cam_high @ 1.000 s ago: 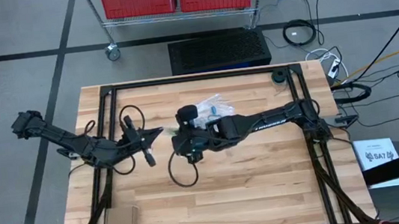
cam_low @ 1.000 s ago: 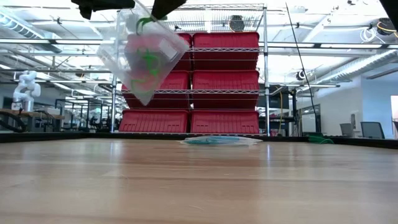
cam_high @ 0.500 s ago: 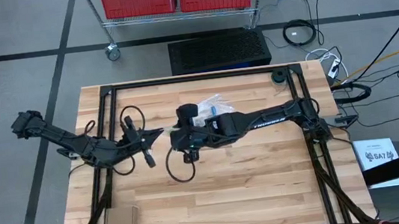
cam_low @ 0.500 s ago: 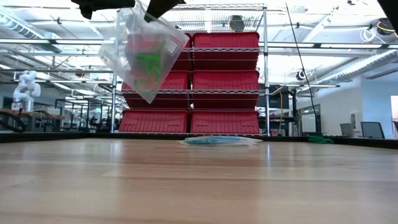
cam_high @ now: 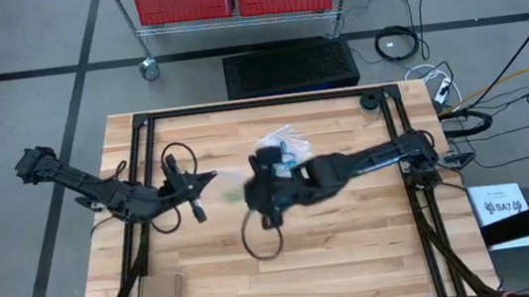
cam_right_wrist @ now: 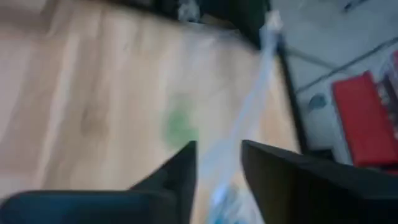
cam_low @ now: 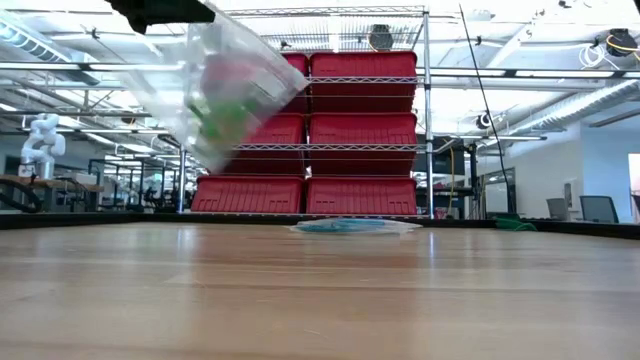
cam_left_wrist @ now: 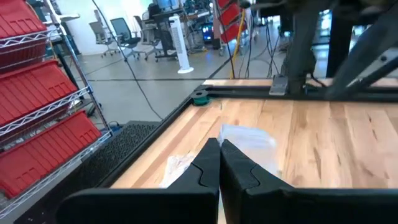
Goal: Sort rubber bands
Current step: Put the green rubber band into the open transparent zip lock bag
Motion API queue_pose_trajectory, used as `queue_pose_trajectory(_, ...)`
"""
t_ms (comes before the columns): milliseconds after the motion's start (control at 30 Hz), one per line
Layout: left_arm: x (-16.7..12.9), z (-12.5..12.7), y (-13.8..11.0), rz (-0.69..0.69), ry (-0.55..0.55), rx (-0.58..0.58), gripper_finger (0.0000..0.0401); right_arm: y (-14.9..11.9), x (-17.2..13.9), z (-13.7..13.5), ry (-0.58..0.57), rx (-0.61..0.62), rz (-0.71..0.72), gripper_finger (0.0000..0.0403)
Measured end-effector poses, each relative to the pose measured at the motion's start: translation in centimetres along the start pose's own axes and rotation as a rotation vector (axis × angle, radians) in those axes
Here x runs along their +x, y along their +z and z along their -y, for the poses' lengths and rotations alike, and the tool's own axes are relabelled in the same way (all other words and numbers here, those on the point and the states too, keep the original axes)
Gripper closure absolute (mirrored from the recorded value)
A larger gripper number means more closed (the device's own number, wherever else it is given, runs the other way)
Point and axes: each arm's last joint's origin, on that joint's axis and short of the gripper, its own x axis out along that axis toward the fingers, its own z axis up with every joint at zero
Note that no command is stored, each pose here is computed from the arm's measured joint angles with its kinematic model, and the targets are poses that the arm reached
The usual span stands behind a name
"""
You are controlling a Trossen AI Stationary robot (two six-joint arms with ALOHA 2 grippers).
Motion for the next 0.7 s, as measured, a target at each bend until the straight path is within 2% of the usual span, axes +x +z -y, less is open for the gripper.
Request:
queue_pose_trajectory(200, 0.1, 0.2, -0.7, -0.048, -0.036, 0.055, 0.0401, -2.7, -1.5, -3.3, 0.039, 0.036, -0.227, 0.0388)
queue_pose_trajectory(300, 0.2, 0.4, -1.0, -0.072, -0.065, 0.07, 0.0401, -5.4, -0.6, -5.6, 0.019, 0.086, -0.362, 0.0395)
queue_pose_trajectory(400, 0.4, 0.9, -1.7, -0.12, -0.099, 0.07, 0.0401, -7.9, 0.7, -8.4, 0.024, 0.138, -0.422, 0.0401)
queue_pose_trajectory(533, 1.0, 1.9, -3.2, -0.226, -0.164, 0.04, 0.0401, -10.7, 2.4, -12.2, 0.096, 0.228, -0.393, 0.0402)
queue_pose_trajectory(700, 2.2, 4.0, -5.7, -0.368, -0.212, 0.055, 0.0401, -13.0, 3.9, -14.7, 0.13, 0.317, -0.318, 0.0403)
